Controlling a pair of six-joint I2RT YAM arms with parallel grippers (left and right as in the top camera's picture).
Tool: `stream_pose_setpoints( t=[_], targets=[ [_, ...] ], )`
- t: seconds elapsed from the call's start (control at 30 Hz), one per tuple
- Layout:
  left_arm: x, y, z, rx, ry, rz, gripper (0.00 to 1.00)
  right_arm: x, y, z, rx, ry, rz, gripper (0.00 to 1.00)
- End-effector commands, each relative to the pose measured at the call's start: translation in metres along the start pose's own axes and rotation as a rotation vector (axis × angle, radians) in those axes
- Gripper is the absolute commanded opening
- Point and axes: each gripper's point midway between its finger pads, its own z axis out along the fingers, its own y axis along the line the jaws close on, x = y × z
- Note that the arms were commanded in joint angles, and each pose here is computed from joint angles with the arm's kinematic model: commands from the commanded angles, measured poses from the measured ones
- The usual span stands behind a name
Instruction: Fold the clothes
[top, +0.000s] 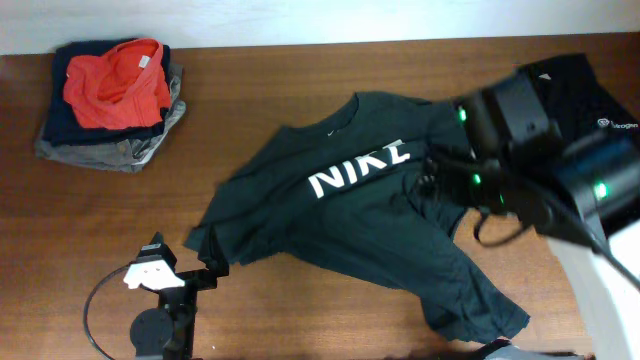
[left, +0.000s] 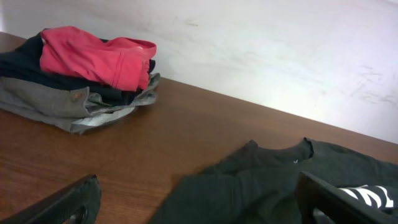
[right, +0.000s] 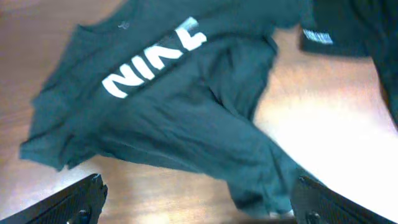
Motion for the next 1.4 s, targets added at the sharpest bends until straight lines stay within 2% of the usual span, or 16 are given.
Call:
stream_pose_setpoints(
  t=[0.0, 0.27, 0.5, 0.8, 1.07, 1.37],
  targets=[
    [0.001, 0.002, 0.000, -0.008, -0.002, 0.012, 0.99, 0.027, -0.031, -0.004, 0.046, -0.016, 0.196, 0.99],
    [0.001, 0.002, 0.000, -0.008, -0.002, 0.012, 0.99, 0.115, -0.076, 0.047, 0.172, 0.158, 0.361, 0.99],
    [0.001, 0.002, 0.000, -0.008, -0.002, 0.012, 0.99, 0.168, -0.076, 0.092, 0.188, 0.350, 0.367, 0.99],
    [0.001, 0.002, 0.000, -0.008, -0.002, 0.012, 0.99, 0.204, -0.088, 0.125, 0.281, 0.458, 0.429, 0.99],
    [0.001, 0.002, 0.000, -0.008, -0.002, 0.012, 0.99, 0.214, -0.075, 0.156, 0.210, 0.481, 0.447, 0.99],
    [0.001, 0.002, 0.000, -0.008, -0.002, 0.012, 0.99, 0.222, -0.075, 0.182, 0.272, 0.529, 0.441, 0.99]
  ],
)
